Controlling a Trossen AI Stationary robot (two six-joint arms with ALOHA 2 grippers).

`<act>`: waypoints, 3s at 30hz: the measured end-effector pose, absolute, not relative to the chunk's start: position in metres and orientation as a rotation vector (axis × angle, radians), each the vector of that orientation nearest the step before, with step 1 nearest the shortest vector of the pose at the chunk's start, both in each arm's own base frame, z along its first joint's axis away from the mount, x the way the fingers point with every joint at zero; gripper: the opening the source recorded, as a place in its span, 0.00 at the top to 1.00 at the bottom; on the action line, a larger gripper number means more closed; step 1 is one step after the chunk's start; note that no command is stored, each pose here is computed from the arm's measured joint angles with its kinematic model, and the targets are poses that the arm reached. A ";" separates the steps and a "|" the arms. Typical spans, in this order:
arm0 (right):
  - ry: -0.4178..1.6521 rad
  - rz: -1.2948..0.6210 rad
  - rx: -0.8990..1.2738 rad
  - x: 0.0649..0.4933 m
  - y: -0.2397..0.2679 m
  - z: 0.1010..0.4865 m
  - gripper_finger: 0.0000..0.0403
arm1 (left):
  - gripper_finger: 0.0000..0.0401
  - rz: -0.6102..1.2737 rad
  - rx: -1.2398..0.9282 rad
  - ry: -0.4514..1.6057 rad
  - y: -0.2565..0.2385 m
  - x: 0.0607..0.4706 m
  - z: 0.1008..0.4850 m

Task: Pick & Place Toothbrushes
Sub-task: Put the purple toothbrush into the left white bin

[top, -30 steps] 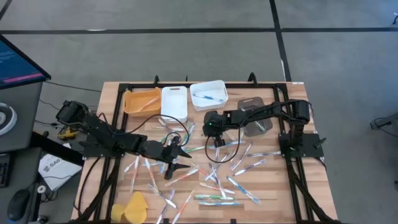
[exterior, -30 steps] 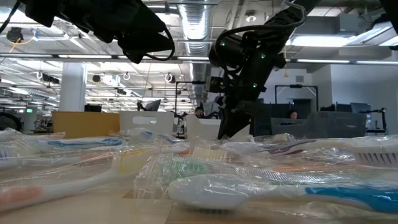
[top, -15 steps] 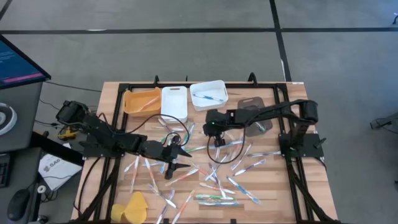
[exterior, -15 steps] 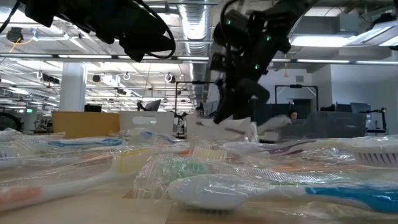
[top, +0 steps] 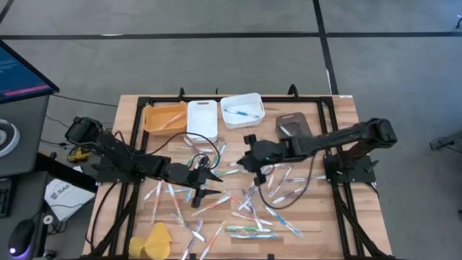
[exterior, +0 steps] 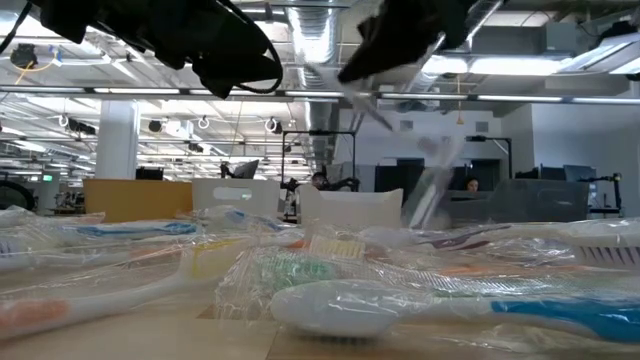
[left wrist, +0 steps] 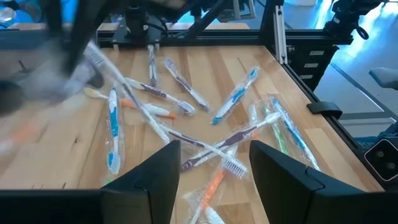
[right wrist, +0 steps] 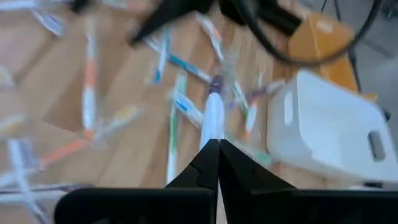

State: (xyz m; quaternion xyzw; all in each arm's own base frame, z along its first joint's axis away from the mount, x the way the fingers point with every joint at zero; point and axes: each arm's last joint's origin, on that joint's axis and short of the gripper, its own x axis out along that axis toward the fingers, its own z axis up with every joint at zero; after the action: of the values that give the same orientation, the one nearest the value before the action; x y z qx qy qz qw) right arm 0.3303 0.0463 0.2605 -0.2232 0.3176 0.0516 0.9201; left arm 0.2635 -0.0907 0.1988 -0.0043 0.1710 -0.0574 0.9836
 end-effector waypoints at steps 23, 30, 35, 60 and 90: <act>0.439 0.148 -0.506 0.324 0.094 0.283 1.00 | 0.54 0.018 0.051 0.026 -0.086 0.270 0.229; 0.438 0.132 -0.501 0.325 0.090 0.283 1.00 | 0.54 0.041 0.035 -0.008 -0.081 0.272 0.233; 0.438 0.133 -0.501 0.325 0.090 0.283 1.00 | 0.54 0.041 0.033 -0.013 -0.081 0.272 0.233; 0.479 0.036 -0.477 0.323 0.090 0.281 0.94 | 0.98 0.028 0.077 0.000 -0.084 0.271 0.232; 0.694 -0.012 -0.445 0.268 0.138 0.274 0.48 | 0.99 0.290 0.237 0.044 -0.076 0.268 0.233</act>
State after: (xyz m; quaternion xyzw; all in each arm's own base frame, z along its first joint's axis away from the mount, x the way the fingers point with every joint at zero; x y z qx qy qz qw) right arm 0.2680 0.1382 0.2738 -0.2165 0.3371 -0.0060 0.9162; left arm 0.2681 -0.0760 0.2327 0.1180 0.0219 0.1444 0.9822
